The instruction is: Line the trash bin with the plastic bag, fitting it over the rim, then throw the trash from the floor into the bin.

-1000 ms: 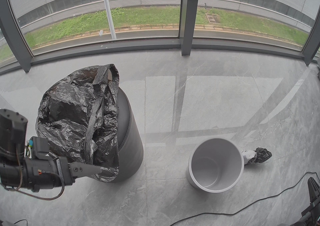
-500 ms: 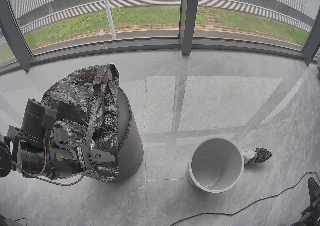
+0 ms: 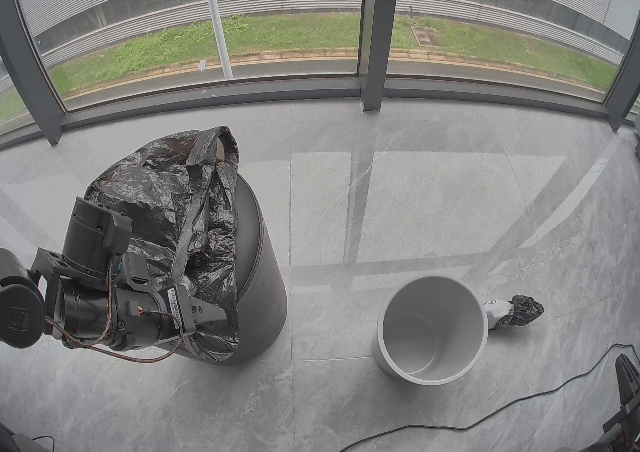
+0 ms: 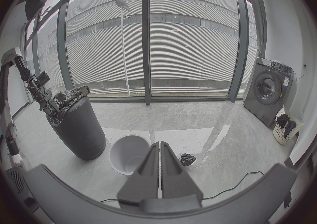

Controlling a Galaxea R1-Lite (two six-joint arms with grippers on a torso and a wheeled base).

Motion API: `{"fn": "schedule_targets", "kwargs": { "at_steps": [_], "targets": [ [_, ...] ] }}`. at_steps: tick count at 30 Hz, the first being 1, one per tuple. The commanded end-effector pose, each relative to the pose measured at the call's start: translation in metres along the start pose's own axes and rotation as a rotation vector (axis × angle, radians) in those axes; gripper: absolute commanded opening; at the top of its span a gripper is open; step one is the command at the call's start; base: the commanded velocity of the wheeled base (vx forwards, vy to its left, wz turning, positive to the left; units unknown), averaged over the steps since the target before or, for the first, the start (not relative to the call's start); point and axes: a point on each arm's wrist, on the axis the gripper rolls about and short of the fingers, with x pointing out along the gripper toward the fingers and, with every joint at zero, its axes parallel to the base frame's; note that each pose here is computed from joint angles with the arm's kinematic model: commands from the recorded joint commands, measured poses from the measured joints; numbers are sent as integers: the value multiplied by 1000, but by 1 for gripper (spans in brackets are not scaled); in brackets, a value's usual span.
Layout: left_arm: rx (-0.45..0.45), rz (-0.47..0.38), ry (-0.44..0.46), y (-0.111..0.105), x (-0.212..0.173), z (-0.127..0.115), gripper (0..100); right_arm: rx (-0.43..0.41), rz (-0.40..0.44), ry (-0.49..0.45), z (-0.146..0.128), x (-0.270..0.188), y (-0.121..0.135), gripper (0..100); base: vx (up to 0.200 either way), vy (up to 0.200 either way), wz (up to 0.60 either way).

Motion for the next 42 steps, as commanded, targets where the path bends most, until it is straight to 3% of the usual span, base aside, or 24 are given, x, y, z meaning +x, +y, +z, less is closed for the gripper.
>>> {"fn": "schedule_targets", "kwargs": {
  "at_steps": [1,8,17,22,26,28,29,31,36,37,39,40,41,42],
  "targets": [
    [-2,19,14,2,11,2,0,0,-1,4,-5,0,0,0,0,0,0],
    [12,20,15,4,14,0,0,0,0,2,-5,0,0,0,0,0,0],
    [111,39,5,12,2,-10,0,0,0,2,-5,0,0,0,0,0,0],
    [340,92,-191,8,-37,-4,0,-7,3,4,-5,0,0,0,0,0,0],
    [457,88,-289,3,-62,-3,0,-7,10,7,-4,0,0,0,0,0,0],
    [624,121,-364,1,-82,-7,0,-9,16,45,-4,3,0,0,0,0,0],
    [677,136,-382,2,-89,-8,0,-8,23,59,-3,4,0,100,0,0,0],
    [765,161,-404,4,-100,-12,0,-9,45,91,-3,7,0,100,0,0,0],
    [763,190,-450,7,-116,-17,0,-29,75,83,1,6,-1,100,0,0,0],
    [751,196,-498,7,-128,-18,0,-34,106,19,42,8,1,100,0,0,0],
    [746,203,-518,9,-135,-20,0,-39,106,16,92,34,3,100,0,0,0],
    [744,209,-520,10,-137,-22,0,-56,122,1,111,50,4,100,0,0,0],
    [744,209,-520,10,-137,-22,0,-56,122,1,111,50,4,100,0,0,0],
    [744,216,-518,13,-140,-26,0,-140,205,-2,142,98,7,100,0,0,0]
  ]
}}
